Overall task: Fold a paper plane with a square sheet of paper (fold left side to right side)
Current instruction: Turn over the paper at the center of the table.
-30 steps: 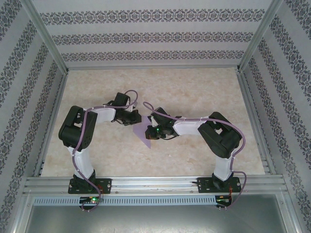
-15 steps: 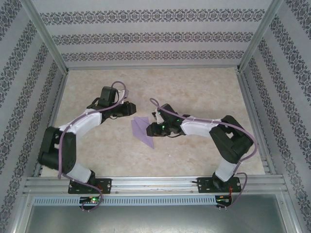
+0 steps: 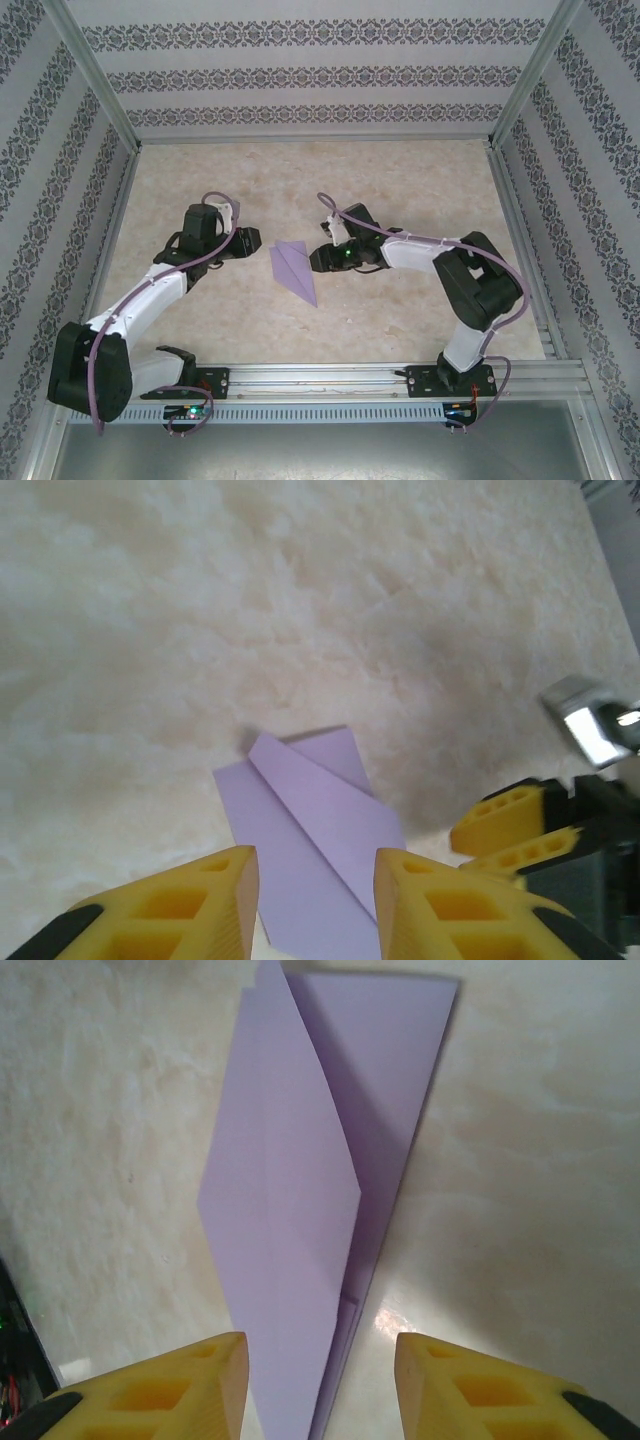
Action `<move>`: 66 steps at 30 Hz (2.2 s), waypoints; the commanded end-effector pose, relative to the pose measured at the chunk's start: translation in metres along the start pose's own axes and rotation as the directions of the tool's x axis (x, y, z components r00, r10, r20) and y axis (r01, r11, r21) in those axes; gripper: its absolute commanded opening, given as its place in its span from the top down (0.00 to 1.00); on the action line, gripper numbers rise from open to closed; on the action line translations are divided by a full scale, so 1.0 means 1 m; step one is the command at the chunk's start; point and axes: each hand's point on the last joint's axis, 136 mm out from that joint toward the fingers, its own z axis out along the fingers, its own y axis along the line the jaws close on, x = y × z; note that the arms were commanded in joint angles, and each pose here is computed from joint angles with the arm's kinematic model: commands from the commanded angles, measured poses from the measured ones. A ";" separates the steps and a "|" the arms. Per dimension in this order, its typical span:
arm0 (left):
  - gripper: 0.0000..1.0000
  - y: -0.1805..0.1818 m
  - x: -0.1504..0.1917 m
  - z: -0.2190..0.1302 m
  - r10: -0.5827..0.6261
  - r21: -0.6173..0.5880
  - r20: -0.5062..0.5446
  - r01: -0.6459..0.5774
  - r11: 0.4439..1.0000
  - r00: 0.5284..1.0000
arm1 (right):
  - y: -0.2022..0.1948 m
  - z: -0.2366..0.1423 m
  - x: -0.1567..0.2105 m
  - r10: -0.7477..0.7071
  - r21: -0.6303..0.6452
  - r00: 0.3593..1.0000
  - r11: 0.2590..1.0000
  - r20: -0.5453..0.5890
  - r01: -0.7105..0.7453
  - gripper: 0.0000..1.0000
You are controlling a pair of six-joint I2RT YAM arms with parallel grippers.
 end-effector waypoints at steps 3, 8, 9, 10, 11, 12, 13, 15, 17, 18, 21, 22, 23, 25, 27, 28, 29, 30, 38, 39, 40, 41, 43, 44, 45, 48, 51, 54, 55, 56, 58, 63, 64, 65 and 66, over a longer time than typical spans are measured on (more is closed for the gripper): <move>0.65 0.005 -0.013 -0.004 0.023 -0.023 0.053 -0.022 0.999 0.998 | 0.014 0.016 -0.006 -0.061 -0.069 0.998 0.996 -0.030 0.059 0.59; 0.65 0.005 -0.011 -0.001 0.017 -0.013 0.040 -0.017 1.000 0.999 | 0.014 0.025 -0.006 -0.063 -0.094 0.997 0.994 -0.046 0.058 0.61; 0.65 0.005 -0.010 0.000 0.017 -0.013 0.037 -0.016 1.000 0.999 | 0.014 0.026 -0.006 -0.060 -0.100 0.997 0.993 -0.049 0.055 0.61; 0.65 0.005 -0.011 0.000 0.016 -0.011 0.037 -0.016 1.000 0.999 | 0.015 0.027 -0.006 -0.058 -0.107 0.997 0.993 -0.051 0.052 0.62; 0.65 0.004 -0.011 0.000 0.016 -0.009 0.035 -0.016 1.000 0.999 | 0.016 0.027 -0.006 -0.058 -0.112 0.997 0.992 -0.049 0.052 0.64; 0.65 0.004 -0.012 0.000 0.016 -0.007 0.036 -0.016 1.000 0.999 | 0.016 0.028 -0.006 -0.056 -0.118 0.997 0.992 -0.049 0.050 0.65; 0.65 0.003 -0.011 0.000 0.016 -0.006 0.034 -0.016 1.000 0.999 | 0.017 0.028 -0.006 -0.056 -0.124 0.997 0.991 -0.048 0.050 0.67; 0.65 0.001 -0.013 0.000 0.018 0.001 0.037 -0.018 1.000 0.999 | 0.019 0.028 -0.007 -0.055 -0.135 0.997 0.990 -0.046 0.048 0.71; 0.65 -0.001 -0.015 -0.001 0.017 0.011 0.040 -0.018 1.000 0.999 | 0.021 0.026 -0.008 -0.056 -0.148 0.998 0.988 -0.040 0.050 0.76; 0.65 -0.003 -0.016 -0.002 0.017 0.018 0.041 -0.018 1.000 0.999 | 0.022 0.025 -0.009 -0.056 -0.150 0.998 0.987 -0.038 0.050 0.77; 0.64 -0.007 -0.019 -0.004 0.018 0.030 0.054 -0.020 0.999 0.998 | 0.021 0.023 -0.010 -0.055 -0.149 0.998 0.988 -0.031 0.050 0.81; 0.63 -0.007 -0.020 -0.005 0.017 0.032 0.058 -0.019 0.999 0.998 | 0.020 0.023 -0.010 -0.054 -0.148 0.998 0.988 -0.030 0.049 0.81; 0.63 -0.008 -0.021 -0.006 0.017 0.035 0.061 -0.019 0.999 0.998 | 0.019 0.024 -0.010 -0.050 -0.148 0.998 0.988 -0.033 0.045 0.80; 0.63 -0.010 -0.021 -0.007 0.018 0.039 0.063 -0.021 0.999 0.998 | 0.018 0.026 -0.010 -0.050 -0.149 0.998 0.988 -0.034 0.045 0.79; 0.63 -0.010 -0.022 -0.008 0.020 0.040 0.065 -0.023 0.999 0.998 | 0.016 0.029 -0.009 -0.046 -0.150 0.998 0.988 -0.038 0.040 0.78; 0.63 -0.010 -0.022 -0.007 0.021 0.040 0.064 -0.023 0.999 0.998 | 0.016 0.030 -0.008 -0.046 -0.151 0.998 0.988 -0.040 0.039 0.78; 0.63 -0.010 -0.021 -0.007 0.020 0.041 0.062 -0.023 0.999 0.998 | 0.015 0.032 -0.008 -0.043 -0.150 0.998 0.988 -0.041 0.037 0.77; 0.63 -0.010 -0.021 -0.007 0.019 0.040 0.060 -0.022 0.999 0.998 | 0.014 0.033 -0.008 -0.041 -0.149 0.998 0.988 -0.044 0.034 0.77; 0.62 -0.017 -0.024 -0.009 0.013 0.075 0.061 -0.018 0.997 0.998 | 0.019 0.025 -0.012 -0.043 -0.156 0.999 0.987 -0.016 0.040 0.91; 0.61 -0.020 -0.025 -0.011 0.014 0.086 0.064 -0.020 0.996 0.998 | 0.021 0.020 -0.014 -0.045 -0.160 0.999 0.986 0.000 0.044 0.94; 0.61 -0.022 -0.025 -0.011 0.014 0.096 0.066 -0.020 0.995 0.998 | 0.023 0.015 -0.017 -0.044 -0.164 0.999 0.985 0.015 0.046 0.96; 0.60 -0.025 -0.026 -0.011 0.011 0.113 0.068 -0.018 0.993 0.998 | 0.025 0.008 -0.020 -0.045 -0.171 0.998 0.984 0.032 0.050 0.98; 0.59 -0.032 -0.028 -0.013 0.004 0.153 0.069 -0.015 0.988 0.998 | 0.030 -0.006 -0.026 -0.049 -0.183 0.996 0.981 0.068 0.061 1.00; 0.58 -0.037 -0.029 -0.013 -0.002 0.185 0.069 -0.011 0.983 0.998 | 0.032 -0.014 -0.029 -0.052 -0.188 0.994 0.980 0.091 0.068 1.00; 0.57 -0.044 -0.031 -0.015 -0.009 0.221 0.069 -0.007 0.975 0.998 | 0.035 -0.022 -0.032 -0.058 -0.195 0.992 0.978 0.114 0.080 1.00; 0.55 -0.061 -0.039 -0.020 -0.049 0.335 0.073 0.022 0.942 0.996 | 0.039 -0.047 -0.041 -0.065 -0.203 0.981 0.974 0.185 0.103 1.00; 0.54 -0.086 -0.051 -0.029 -0.085 0.476 0.069 0.042 0.878 0.994 | 0.044 -0.074 -0.058 -0.050 -0.242 0.961 0.963 0.273 0.119 1.00; 0.54 -0.104 -0.057 -0.034 -0.120 0.584 0.027 0.082 0.807 0.992 | 0.054 -0.104 -0.075 -0.034 -0.292 0.927 0.944 0.374 0.152 1.00; 0.55 -0.109 -0.058 -0.035 -0.126 0.610 0.014 0.091 0.787 0.992 | 0.057 -0.112 -0.080 -0.033 -0.301 0.915 0.939 0.402 0.166 1.00; 0.55 -0.113 -0.060 -0.036 -0.136 0.635 0.000 0.105 0.765 0.991 | 0.061 -0.121 -0.084 -0.034 -0.307 0.903 0.934 0.427 0.180 1.00; 0.54 -0.118 -0.065 -0.036 -0.154 0.671 -0.007 0.119 0.732 0.988 | 0.066 -0.134 -0.091 -0.033 -0.315 0.886 0.928 0.463 0.199 1.00; 0.54 -0.133 -0.072 -0.032 -0.174 0.732 -0.035 0.143 0.666 0.984 | 0.084 -0.155 -0.099 -0.028 -0.344 0.865 0.911 0.501 0.229 1.00; 0.54 -0.138 -0.075 -0.032 -0.172 0.754 -0.040 0.143 0.642 0.984 | 0.088 -0.158 -0.099 -0.030 -0.356 0.864 0.904 0.503 0.239 1.00; 0.54 -0.143 -0.076 -0.032 -0.168 0.769 -0.051 0.146 0.623 0.984 | 0.092 -0.160 -0.099 -0.036 -0.362 0.864 0.899 0.503 0.248 1.00; 0.54 -0.148 -0.076 -0.031 -0.165 0.784 -0.058 0.147 0.603 0.985 | 0.094 -0.161 -0.098 -0.040 -0.361 0.861 0.897 0.508 0.255 1.00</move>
